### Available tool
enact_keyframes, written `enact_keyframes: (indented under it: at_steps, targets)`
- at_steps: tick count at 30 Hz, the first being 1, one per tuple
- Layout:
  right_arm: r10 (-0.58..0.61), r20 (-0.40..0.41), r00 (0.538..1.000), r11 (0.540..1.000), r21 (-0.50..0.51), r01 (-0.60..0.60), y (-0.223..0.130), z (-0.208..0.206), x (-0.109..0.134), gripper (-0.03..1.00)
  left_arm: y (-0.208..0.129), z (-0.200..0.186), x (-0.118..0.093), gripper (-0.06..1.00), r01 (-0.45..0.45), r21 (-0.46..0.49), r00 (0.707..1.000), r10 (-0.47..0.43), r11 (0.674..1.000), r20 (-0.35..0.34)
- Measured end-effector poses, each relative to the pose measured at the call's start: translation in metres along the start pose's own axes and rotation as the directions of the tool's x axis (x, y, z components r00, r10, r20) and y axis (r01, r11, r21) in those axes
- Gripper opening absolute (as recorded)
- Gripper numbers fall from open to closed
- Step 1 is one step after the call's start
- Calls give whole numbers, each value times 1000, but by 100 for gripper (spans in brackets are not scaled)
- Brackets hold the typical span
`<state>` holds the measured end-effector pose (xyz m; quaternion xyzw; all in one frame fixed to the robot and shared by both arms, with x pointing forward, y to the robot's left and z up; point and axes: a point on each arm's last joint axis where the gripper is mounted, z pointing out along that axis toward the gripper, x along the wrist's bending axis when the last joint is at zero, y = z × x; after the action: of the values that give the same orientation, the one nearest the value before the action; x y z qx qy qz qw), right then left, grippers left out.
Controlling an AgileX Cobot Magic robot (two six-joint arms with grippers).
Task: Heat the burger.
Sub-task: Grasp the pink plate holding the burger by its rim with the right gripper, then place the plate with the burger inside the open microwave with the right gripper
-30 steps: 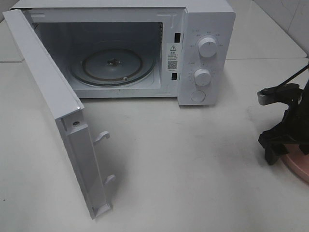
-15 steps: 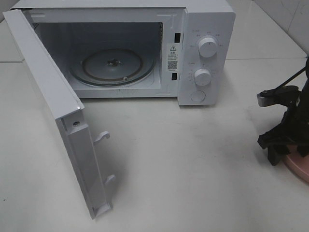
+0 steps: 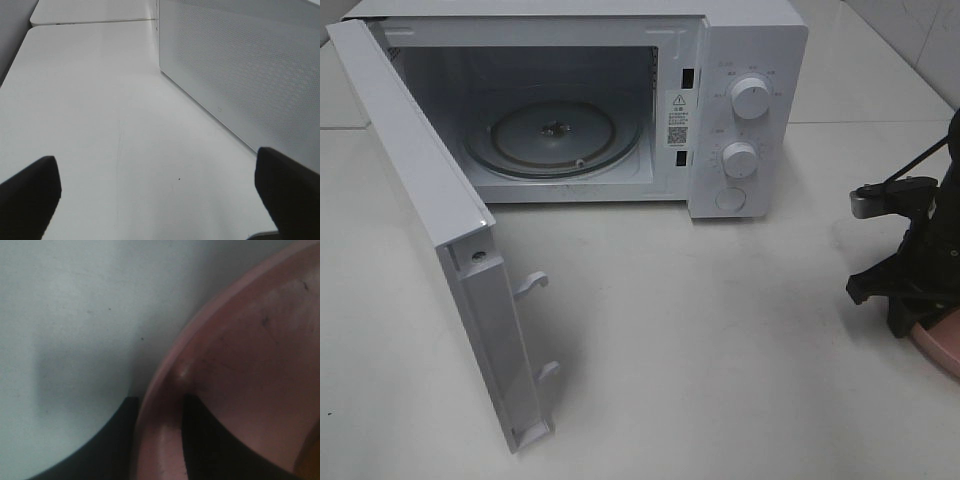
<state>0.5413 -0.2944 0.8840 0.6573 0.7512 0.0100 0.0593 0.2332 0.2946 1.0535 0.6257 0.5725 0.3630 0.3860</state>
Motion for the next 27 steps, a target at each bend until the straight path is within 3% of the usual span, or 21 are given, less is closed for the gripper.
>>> enact_keyframes:
  at_steps: [3,4,10,27]
  targets:
    - [14,2,1000,1000,-2,-14,0,-2,0,26,0,0,0,97,0,0,1000,0,1000,0]
    - [16,8,1000,1000,6,-16,-1,-4,2,16,0,0,0,97,0,0,1000,0,1000,0]
    - [-20,56,998,999,35,18,-4,-7,11,10,0,0,0,97,0,0,1000,0,1000,0]
    - [-87,227,970,996,26,83,-11,-25,37,3,0,0,0,97,0,0,1000,0,1000,0]
